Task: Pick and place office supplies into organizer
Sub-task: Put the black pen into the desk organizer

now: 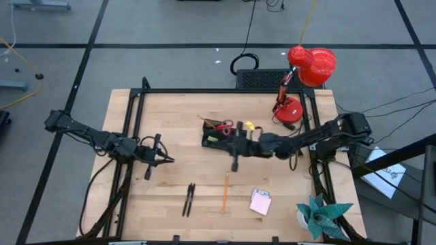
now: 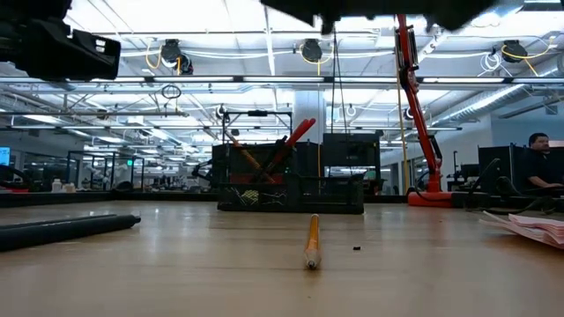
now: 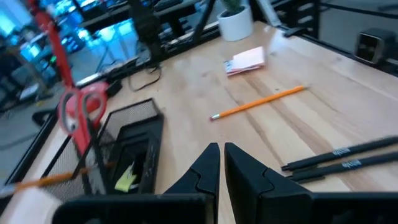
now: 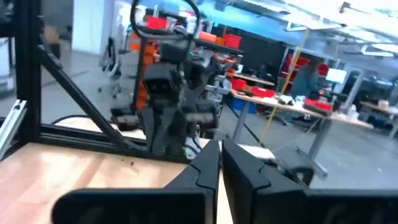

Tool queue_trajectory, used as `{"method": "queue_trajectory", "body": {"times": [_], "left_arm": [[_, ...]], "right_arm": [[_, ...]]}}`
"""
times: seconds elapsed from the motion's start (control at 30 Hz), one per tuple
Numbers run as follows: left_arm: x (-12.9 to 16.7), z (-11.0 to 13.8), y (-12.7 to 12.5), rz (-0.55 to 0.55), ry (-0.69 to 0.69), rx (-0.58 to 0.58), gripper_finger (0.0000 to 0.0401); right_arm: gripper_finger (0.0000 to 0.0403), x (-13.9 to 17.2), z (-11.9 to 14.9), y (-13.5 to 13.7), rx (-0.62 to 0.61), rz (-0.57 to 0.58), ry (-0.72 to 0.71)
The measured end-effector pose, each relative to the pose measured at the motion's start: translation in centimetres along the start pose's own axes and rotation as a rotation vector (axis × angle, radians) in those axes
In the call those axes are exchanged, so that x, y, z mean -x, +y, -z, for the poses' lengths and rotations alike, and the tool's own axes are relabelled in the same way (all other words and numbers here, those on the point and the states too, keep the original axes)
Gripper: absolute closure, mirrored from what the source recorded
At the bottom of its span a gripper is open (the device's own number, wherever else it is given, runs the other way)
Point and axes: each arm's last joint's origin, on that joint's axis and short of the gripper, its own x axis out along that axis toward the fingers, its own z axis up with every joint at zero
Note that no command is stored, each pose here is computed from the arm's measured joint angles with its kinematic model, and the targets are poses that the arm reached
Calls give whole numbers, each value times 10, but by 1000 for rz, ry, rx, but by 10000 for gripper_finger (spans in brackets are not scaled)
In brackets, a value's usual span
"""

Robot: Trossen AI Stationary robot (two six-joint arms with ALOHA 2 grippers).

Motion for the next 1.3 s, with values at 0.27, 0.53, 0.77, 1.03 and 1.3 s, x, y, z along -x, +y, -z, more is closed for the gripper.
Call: {"method": "queue_trajectory", "body": {"times": [0.27,0.53,0.77,1.03,1.3], "left_arm": [[-12,3,-3,12,45,128,370],[-50,10,-13,45,106,264,370],[-80,13,-29,91,12,169,371],[-94,10,-43,122,-117,194,371],[-119,16,-51,161,57,254,371]], "right_arm": [[402,49,37,-34,-139,8,-194],[402,57,56,-58,-215,-71,-126],[401,57,59,-60,-163,-139,-115],[399,57,62,-49,-148,-183,-62],[399,58,59,-38,-132,-218,-73]]}}
